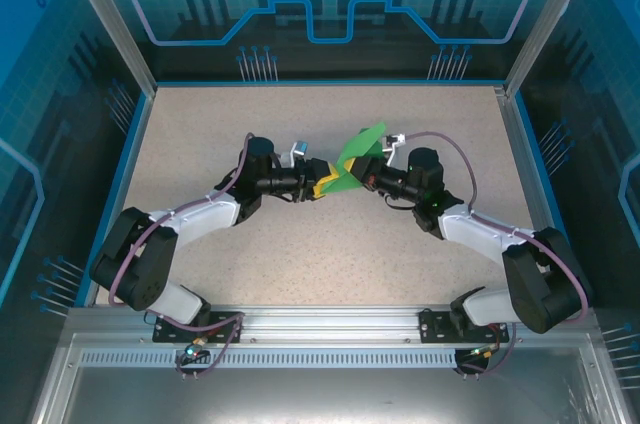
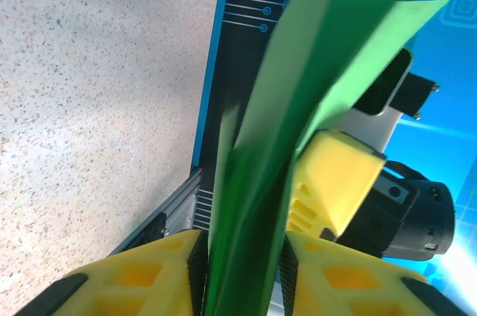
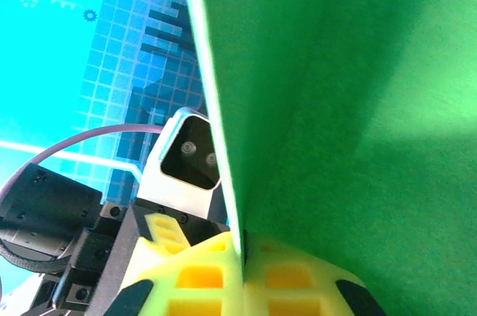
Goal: Fold a paper plane with a square sheet of paper (pick it up from the middle)
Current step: Turn over the paper at the center of the table.
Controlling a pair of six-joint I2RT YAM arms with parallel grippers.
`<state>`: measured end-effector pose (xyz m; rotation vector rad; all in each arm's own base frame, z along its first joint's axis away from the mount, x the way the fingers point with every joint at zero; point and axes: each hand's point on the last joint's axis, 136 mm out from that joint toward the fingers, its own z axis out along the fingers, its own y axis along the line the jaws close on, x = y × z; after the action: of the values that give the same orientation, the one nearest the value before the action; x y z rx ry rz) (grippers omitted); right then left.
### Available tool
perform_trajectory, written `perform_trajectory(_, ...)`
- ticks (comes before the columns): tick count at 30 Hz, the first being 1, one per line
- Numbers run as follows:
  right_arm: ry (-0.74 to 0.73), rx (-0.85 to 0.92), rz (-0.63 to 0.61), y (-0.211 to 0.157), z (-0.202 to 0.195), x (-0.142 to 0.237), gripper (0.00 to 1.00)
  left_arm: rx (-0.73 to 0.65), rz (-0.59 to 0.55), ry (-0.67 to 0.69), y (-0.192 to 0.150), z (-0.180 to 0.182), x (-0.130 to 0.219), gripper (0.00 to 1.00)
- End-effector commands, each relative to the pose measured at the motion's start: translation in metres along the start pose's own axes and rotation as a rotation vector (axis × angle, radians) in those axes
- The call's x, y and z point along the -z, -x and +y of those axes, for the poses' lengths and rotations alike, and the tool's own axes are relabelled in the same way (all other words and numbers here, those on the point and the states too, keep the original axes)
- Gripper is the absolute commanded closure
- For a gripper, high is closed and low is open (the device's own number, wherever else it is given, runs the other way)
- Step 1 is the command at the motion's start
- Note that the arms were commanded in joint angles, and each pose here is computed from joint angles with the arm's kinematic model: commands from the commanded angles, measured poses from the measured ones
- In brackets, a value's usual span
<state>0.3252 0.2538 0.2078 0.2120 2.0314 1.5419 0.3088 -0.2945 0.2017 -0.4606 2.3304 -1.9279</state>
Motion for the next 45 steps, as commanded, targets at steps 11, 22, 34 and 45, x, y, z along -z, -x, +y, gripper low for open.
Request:
perform_trajectory(11, 0.004, -0.020, -0.008, 0.005, -0.009, 0.004, 0.98, -0.072, 0.048, -0.001, -0.006, -0.016, 0.000, 0.91)
perform_trajectory(22, -0.091, -0.034, -0.033, 0.009, -0.030, 0.016, 0.62, -0.142, 0.030, 0.078, -0.001, -0.009, 0.012, 1.00)
perform_trajectory(34, -0.366, 0.035, -0.067, 0.018, -0.067, 0.066, 0.41, -0.586, -0.142, 0.703, 0.035, 0.004, 0.084, 1.00)
perform_trajectory(45, -0.485, 0.091, -0.065, 0.024, -0.084, 0.082, 0.27, -1.132, -0.285, 1.482, 0.072, -0.020, 0.155, 1.00)
